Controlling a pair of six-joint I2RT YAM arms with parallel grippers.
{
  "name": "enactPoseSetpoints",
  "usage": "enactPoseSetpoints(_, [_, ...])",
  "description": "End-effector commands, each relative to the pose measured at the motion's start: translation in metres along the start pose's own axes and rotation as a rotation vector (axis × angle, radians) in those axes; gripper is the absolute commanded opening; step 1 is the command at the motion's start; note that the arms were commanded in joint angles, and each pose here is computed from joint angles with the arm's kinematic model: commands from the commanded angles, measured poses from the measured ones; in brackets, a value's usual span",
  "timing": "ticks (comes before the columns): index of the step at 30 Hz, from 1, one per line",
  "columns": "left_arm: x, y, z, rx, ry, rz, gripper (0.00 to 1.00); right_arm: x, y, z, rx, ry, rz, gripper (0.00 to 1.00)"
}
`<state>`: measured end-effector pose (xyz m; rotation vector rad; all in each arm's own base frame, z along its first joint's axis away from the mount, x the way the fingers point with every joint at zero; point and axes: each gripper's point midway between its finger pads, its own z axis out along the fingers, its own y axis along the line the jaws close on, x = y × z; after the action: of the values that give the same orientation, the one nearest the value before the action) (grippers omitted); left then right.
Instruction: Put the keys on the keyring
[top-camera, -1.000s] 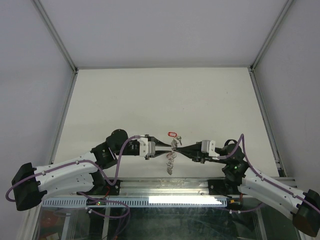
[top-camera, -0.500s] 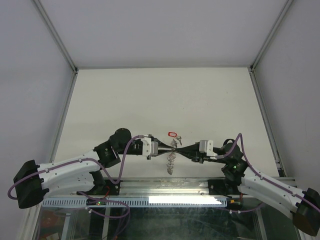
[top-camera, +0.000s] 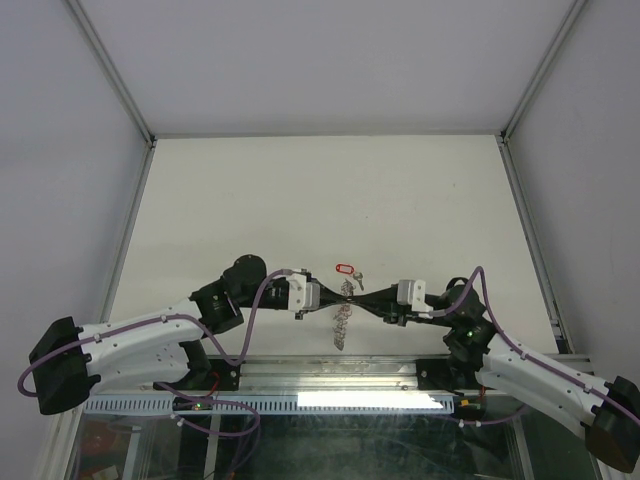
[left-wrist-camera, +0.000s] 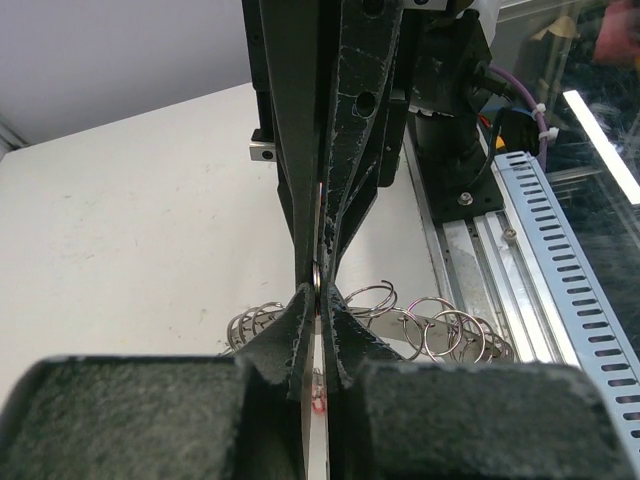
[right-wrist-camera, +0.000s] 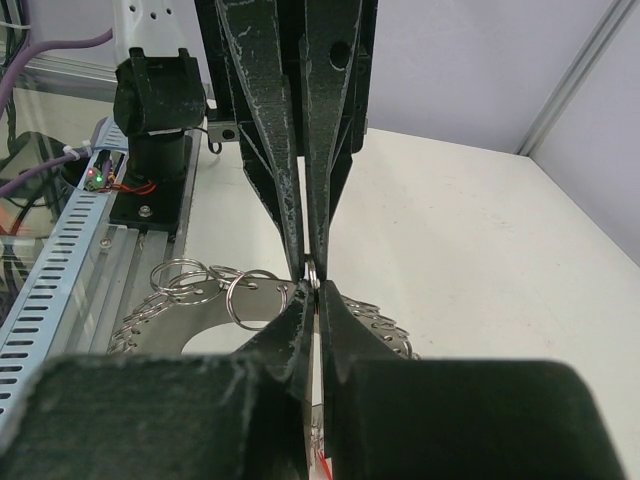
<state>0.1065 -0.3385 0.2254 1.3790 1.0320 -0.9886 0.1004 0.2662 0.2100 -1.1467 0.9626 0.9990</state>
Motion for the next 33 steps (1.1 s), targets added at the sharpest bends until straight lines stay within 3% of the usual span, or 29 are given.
enactPoseSetpoints(1, [-0.025,0.007,0.007,0.012,-0.048,0.040,0.00,-0.049,-0.009,0.007,0.005,-0.122,-0.092,0.00])
enactPoseSetpoints(6, [-0.020,0.007,0.007,0.016,-0.022,0.046,0.00,-0.045,-0.010,0.006,0.002,-0.091,-0.091,0.00])
enactPoseSetpoints(11, [-0.015,0.011,0.004,0.000,0.022,0.062,0.00,-0.033,-0.015,0.002,0.017,0.027,-0.103,0.17])
enactPoseSetpoints(15, [-0.012,0.014,0.003,-0.013,0.053,0.072,0.00,-0.018,-0.014,-0.003,-0.007,0.149,-0.095,0.23])
enactPoseSetpoints(33, [-0.007,0.021,0.007,-0.008,0.119,0.079,0.00,-0.001,-0.011,0.000,-0.095,0.342,-0.014,0.26])
